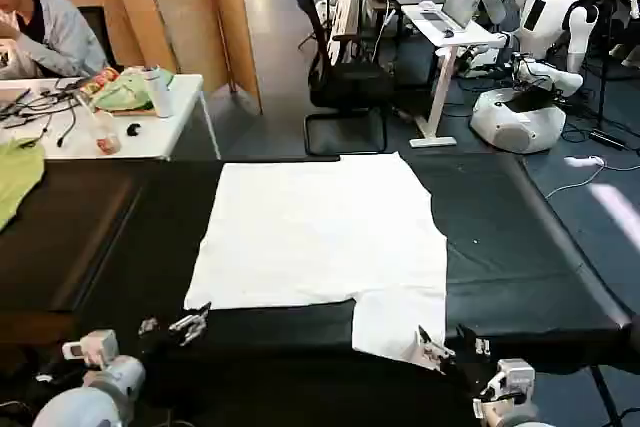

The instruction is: Fold and organize the clothes.

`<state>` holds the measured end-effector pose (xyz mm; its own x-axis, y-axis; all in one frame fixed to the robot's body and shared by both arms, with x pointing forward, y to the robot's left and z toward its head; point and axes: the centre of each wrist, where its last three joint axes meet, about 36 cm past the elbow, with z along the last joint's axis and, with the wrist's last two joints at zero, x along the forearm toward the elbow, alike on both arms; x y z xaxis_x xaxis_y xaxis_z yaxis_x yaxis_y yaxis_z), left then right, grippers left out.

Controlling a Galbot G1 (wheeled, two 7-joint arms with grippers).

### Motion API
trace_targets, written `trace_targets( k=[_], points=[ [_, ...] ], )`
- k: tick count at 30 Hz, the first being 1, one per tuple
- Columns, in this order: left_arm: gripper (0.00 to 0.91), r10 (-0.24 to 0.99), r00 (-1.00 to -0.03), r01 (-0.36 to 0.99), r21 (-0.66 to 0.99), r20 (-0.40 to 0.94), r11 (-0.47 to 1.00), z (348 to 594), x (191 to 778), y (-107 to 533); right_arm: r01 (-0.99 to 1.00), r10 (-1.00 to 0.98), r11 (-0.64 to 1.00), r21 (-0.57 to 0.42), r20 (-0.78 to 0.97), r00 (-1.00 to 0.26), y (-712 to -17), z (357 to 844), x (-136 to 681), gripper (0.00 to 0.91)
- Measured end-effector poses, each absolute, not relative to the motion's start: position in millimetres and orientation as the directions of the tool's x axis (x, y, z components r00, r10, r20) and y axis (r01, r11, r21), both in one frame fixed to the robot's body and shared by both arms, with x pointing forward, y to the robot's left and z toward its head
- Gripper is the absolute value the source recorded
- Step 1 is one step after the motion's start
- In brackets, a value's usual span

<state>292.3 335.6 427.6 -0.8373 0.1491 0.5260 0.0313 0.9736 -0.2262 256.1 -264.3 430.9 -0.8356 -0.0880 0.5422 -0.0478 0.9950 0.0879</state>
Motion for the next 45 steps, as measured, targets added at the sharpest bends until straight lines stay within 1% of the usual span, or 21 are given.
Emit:
trace_targets(
  k=[5,6,7,8,9,10,11,12,14,15,20,23,29,35,39,45],
  points=[
    [0.878,0.144,-0.834,0.030,-0.218,0.532,0.976,426,294,335,-0.046,-0.081,0.996,0.077,0.551,-0.831,-262,427,256,0.878],
    [0.878,0.143,-0.833,0.031,-0.214,0.534,0.976,426,293,335,-0.044,-0.078,0.996,0.075,0.552,-0.830,-262,426,256,0.809],
    [0.751,0.143,-0.832,0.032,-0.210,0.536,0.977,425,293,334,-0.041,-0.076,0.996,0.074,0.554,-0.829,-261,426,256,0.790],
    [0.390,0.144,-0.830,0.034,-0.208,0.538,0.977,424,293,334,-0.038,-0.073,0.997,0.074,0.556,-0.828,-261,425,256,0.722],
    [0.137,0.144,-0.829,0.035,-0.207,0.541,0.978,424,293,333,-0.037,-0.072,0.997,0.074,0.557,-0.827,-261,424,256,0.585],
    [0.098,0.142,-0.828,0.034,-0.204,0.543,0.978,422,293,333,-0.035,-0.071,0.997,0.074,0.558,-0.827,-260,424,256,0.566],
    [0.029,0.140,-0.828,0.032,-0.202,0.543,0.979,421,294,333,-0.034,-0.070,0.997,0.074,0.560,-0.826,-259,424,255,0.400],
    [0.000,0.138,-0.828,0.031,-0.200,0.544,0.979,420,294,333,-0.034,-0.070,0.997,0.073,0.561,-0.825,-259,423,255,0.234],
    [0.000,0.137,-0.827,0.030,-0.199,0.545,0.979,419,294,333,-0.033,-0.068,0.997,0.072,0.565,-0.822,-258,422,254,0.088],
    [0.000,0.137,-0.827,0.031,-0.198,0.546,0.980,418,294,332,-0.032,-0.066,0.997,0.071,0.567,-0.821,-258,421,254,0.068],
    [0.000,0.127,-0.823,0.029,-0.182,0.553,0.983,415,294,331,-0.028,-0.061,0.997,0.067,0.570,-0.819,-257,423,252,0.049],
    [0.000,0.126,-0.822,0.033,-0.174,0.555,0.984,414,292,329,-0.025,-0.056,0.998,0.063,0.567,-0.822,-258,428,248,0.000],
    [0.000,0.106,-0.827,0.023,-0.155,0.552,0.988,423,278,321,-0.014,-0.043,0.998,0.057,0.550,-0.834,-256,447,236,0.000],
    [0.000,0.091,-0.835,0.021,-0.134,0.542,0.991,443,254,313,-0.025,-0.055,0.998,0.064,0.512,-0.857,-252,467,228,0.000],
    [0.000,0.081,-0.858,0.020,-0.124,0.507,0.992,458,245,308,-0.031,-0.074,0.994,0.103,0.443,-0.894,-258,472,236,0.000],
    [0.000,0.061,-0.910,0.017,-0.111,0.410,0.994,455,254,303,-0.075,-0.116,0.989,0.130,0.344,-0.932,-269,455,273,0.000]
  ],
)
